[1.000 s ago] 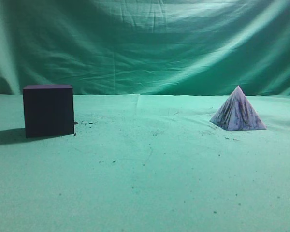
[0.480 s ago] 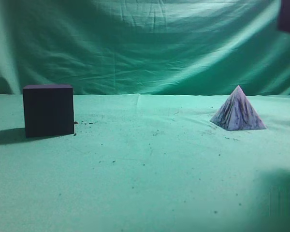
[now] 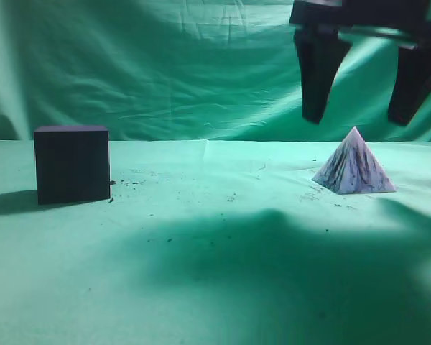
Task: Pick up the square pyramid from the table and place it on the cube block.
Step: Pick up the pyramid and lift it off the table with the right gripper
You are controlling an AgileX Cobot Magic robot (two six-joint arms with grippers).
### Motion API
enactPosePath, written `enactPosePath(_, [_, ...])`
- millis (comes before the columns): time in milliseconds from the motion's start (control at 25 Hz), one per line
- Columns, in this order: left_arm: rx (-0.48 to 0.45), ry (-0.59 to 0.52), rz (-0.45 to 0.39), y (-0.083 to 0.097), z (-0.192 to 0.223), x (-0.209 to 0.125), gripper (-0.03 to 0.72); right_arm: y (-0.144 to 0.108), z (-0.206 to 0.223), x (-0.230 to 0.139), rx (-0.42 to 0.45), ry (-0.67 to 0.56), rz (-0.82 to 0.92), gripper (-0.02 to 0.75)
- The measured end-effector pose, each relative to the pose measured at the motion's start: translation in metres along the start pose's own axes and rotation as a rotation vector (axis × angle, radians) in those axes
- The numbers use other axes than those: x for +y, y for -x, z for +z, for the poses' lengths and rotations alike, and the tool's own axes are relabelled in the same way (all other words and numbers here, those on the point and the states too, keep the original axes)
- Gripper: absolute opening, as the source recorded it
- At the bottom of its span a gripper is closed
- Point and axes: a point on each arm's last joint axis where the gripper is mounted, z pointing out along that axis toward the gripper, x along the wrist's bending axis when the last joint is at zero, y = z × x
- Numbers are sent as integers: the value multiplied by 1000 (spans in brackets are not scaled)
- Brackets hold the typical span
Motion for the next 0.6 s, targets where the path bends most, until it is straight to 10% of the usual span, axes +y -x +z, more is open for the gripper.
enactPosePath(600, [0, 0, 0, 0, 0, 0, 0, 4, 65, 23, -31, -111, 42, 565])
